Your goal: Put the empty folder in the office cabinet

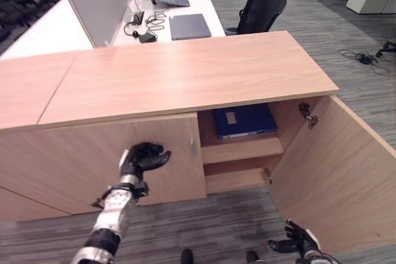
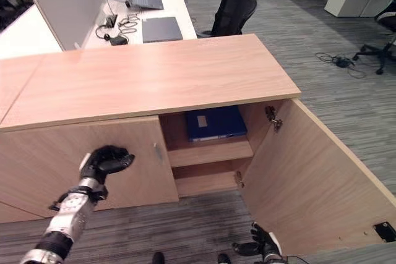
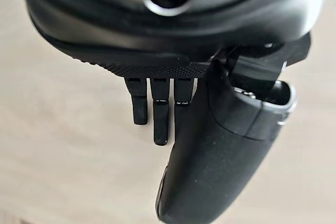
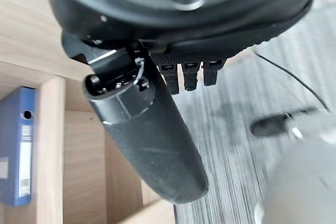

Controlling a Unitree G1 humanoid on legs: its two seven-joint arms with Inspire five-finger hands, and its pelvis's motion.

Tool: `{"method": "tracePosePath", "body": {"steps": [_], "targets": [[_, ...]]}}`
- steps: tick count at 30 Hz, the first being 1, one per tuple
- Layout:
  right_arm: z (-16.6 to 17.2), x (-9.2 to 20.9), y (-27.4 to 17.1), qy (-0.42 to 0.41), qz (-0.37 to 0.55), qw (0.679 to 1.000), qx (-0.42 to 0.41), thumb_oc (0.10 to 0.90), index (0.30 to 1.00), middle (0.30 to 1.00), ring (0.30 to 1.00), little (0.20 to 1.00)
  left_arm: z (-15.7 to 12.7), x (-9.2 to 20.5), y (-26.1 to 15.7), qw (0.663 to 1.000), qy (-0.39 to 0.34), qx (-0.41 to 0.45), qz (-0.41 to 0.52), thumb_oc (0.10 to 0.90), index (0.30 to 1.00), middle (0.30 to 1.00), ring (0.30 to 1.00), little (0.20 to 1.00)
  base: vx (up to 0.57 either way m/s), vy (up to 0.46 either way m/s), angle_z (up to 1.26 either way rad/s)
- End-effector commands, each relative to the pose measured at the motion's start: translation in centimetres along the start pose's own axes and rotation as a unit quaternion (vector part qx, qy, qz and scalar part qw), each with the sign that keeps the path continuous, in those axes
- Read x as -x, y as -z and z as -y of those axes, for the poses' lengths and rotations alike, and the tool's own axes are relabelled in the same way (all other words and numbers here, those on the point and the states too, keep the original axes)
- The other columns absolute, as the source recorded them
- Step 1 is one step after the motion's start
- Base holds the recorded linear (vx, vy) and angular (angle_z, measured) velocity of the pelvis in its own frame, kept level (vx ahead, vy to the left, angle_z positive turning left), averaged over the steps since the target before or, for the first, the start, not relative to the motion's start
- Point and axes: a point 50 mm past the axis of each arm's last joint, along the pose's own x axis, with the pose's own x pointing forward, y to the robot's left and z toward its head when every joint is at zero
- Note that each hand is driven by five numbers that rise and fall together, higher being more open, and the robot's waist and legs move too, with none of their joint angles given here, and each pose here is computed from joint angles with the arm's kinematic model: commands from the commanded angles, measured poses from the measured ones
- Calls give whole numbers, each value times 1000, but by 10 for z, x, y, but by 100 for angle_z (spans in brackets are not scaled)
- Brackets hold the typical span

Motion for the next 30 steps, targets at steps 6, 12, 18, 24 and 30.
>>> {"method": "tracePosePath", "body": {"steps": [6, 12, 18, 24, 30], "targets": [[6, -10, -54, -3, 106, 994, -9, 800, 900, 900, 900, 900, -32, -23, -136, 967, -74, -2, 244, 800, 900, 900, 900, 900, 46, 170, -30], [3, -12, -56, -2, 106, 994, 2, 800, 900, 900, 900, 900, -48, -14, -141, 962, -92, -13, 257, 800, 900, 900, 900, 900, 19, 107, -42], [-2, -14, -57, 0, 103, 995, -1, 800, 900, 900, 900, 900, -4, -11, -105, 972, -26, 4, 233, 800, 900, 900, 900, 900, 12, 14, -8], [-2, -18, -63, 11, 102, 995, -2, 800, 900, 900, 900, 900, 55, 5, -43, 985, 77, 1, 153, 800, 900, 900, 900, 900, -30, -54, -8], [-12, -19, -65, -6, 101, 995, 10, 800, 900, 900, 900, 900, 83, 28, 23, 991, 128, 14, 40, 800, 900, 900, 900, 900, 40, -141, -63]]}}
